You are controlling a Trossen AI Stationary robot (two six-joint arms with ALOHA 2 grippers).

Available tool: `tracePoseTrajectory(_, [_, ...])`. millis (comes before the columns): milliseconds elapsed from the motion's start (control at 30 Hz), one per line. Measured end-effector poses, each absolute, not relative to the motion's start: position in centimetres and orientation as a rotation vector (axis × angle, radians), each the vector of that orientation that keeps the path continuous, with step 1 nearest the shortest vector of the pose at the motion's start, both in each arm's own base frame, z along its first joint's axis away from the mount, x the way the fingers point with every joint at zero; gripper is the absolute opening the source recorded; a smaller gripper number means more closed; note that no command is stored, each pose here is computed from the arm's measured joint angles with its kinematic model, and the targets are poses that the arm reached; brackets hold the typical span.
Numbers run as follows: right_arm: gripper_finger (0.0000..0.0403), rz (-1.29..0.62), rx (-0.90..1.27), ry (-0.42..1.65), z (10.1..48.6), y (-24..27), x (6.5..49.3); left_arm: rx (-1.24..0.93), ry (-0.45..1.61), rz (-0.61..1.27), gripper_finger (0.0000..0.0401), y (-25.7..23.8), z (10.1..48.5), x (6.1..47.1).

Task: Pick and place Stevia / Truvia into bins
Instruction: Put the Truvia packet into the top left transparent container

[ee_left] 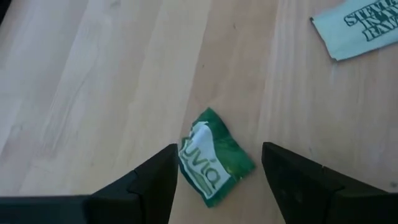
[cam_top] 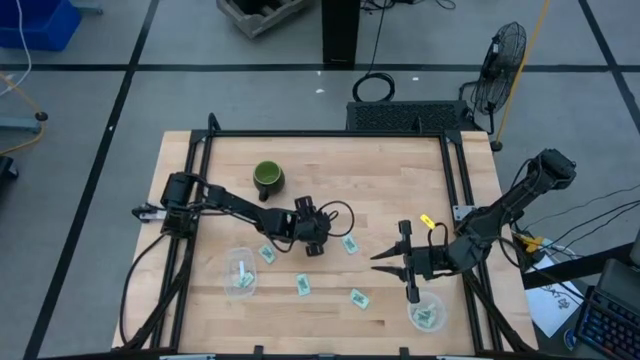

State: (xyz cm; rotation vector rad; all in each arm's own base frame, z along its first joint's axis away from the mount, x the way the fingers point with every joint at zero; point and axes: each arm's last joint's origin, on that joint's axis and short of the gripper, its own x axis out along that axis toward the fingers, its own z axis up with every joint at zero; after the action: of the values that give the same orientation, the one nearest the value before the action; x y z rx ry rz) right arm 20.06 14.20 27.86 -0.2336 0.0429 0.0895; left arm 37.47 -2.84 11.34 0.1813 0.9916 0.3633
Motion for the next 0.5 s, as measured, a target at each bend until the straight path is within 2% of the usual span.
tracePoseTrajectory(167, [0.0079,0.089,-0.234,0.043,27.86,14.2,20.06,0.156,0.999,0.348,0.0214,-2.79,11.34,37.41])
tracePoseTrajectory(500, [0.0079,0.09,-0.234,0.043,27.86,14.2,20.06,0.089,1.011,0.339,0.0077,-2.07,11.07,37.46])
